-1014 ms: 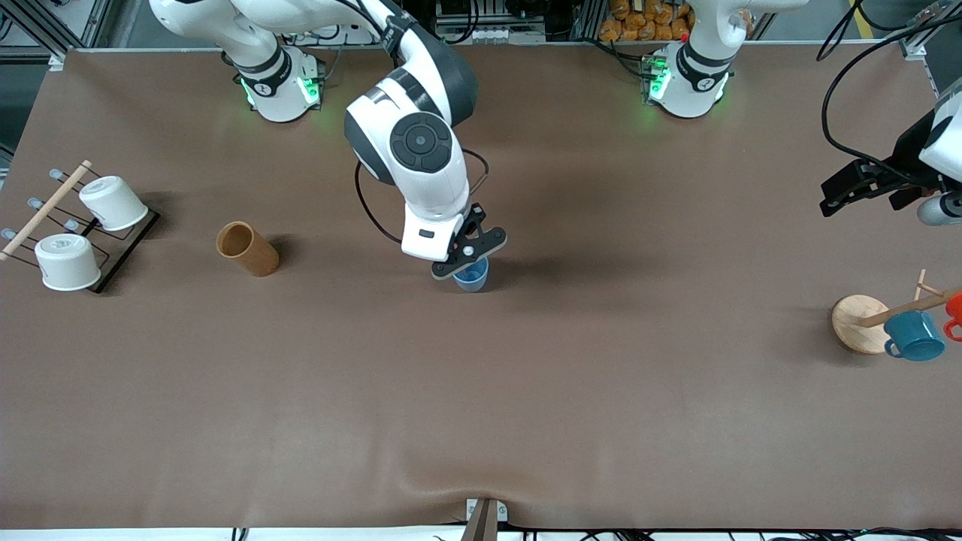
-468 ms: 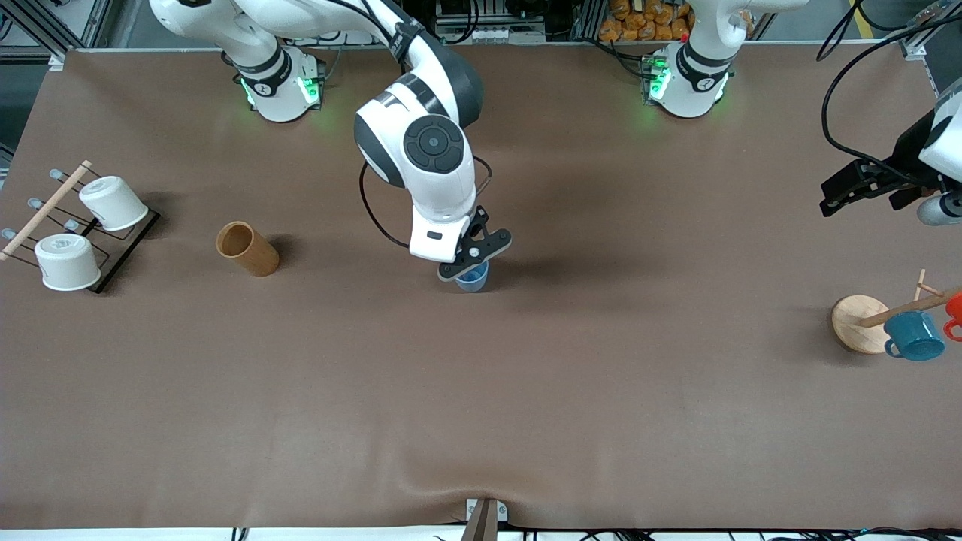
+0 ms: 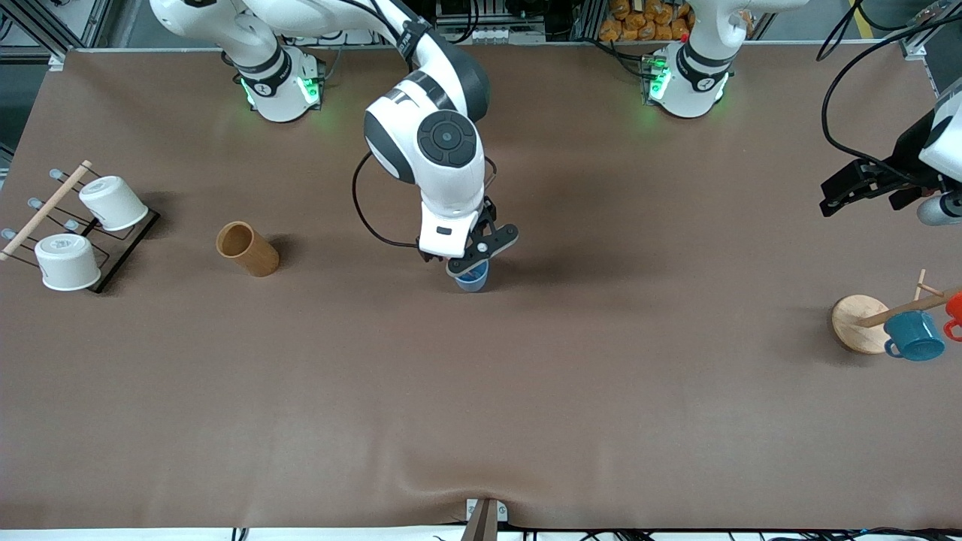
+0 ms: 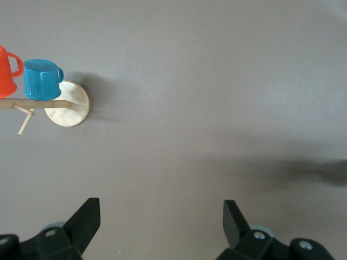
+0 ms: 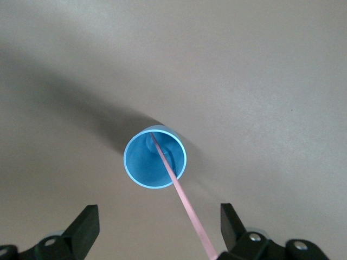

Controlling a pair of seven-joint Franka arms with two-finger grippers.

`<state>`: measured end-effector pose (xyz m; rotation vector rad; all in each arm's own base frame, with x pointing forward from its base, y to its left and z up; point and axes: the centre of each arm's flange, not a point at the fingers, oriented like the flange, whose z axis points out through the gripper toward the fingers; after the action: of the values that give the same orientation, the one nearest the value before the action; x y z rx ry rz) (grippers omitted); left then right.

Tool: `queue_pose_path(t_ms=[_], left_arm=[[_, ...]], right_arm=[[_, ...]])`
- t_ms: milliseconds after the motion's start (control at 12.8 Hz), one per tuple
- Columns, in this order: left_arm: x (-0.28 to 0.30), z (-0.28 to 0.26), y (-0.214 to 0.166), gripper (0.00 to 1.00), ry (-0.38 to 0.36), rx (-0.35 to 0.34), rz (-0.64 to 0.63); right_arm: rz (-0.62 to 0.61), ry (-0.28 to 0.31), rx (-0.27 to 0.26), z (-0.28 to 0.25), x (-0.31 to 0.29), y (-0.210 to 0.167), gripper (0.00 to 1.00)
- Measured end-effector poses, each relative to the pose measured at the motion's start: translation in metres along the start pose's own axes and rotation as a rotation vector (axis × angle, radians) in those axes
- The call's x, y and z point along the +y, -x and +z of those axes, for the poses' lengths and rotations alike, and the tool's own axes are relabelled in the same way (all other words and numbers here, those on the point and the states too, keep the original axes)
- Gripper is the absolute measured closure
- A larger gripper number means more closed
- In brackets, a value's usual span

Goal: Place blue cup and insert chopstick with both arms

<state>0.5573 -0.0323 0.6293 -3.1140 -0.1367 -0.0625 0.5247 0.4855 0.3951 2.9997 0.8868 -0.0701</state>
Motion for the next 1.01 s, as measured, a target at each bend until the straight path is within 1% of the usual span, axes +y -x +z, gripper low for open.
queue_pose_path(t_ms=[234, 390, 468, 546, 624, 702, 858, 1014], left_arm=[[0.0, 0.0, 0.0, 0.0, 0.0, 0.001, -0.001], [-0.002, -0.001, 0.0, 0.0, 0.0, 0.002, -0.003], [-0.002, -0.001, 0.0, 0.0, 0.0, 0.003, -0.003], [-0.002, -0.002, 0.0, 0.0, 0.0, 0.003, -0.004], [-0.003, -0.002, 0.0, 0.0, 0.001, 0.004, -0.004], [-0.003, -0.003, 0.001, 0.0, 0.001, 0.004, -0.004], [-0.003, -0.002, 0.001, 0.0, 0.0, 0.0, -0.004], [-0.003, -0.002, 0.002, 0.0, -0.001, -0.004, -0.003]], right_arm=[[0.004, 0.002, 0.005, -0.002, 0.003, -0.001, 0.0], [0.036, 0.007, 0.028, -0.015, 0.018, -0.003, 0.0], [0.073, 0.01, 0.036, -0.028, 0.04, -0.003, 0.0], [0.116, 0.012, 0.028, -0.044, 0.07, 0.001, 0.0], [0.164, 0.012, 0.024, -0.06, 0.104, 0.006, 0.0], [0.211, 0.011, 0.032, -0.078, 0.139, 0.013, 0.0], [0.305, 0.008, 0.04, -0.109, 0.21, 0.033, 0.0], [0.394, 0.004, 0.046, -0.136, 0.278, 0.062, 0.0]])
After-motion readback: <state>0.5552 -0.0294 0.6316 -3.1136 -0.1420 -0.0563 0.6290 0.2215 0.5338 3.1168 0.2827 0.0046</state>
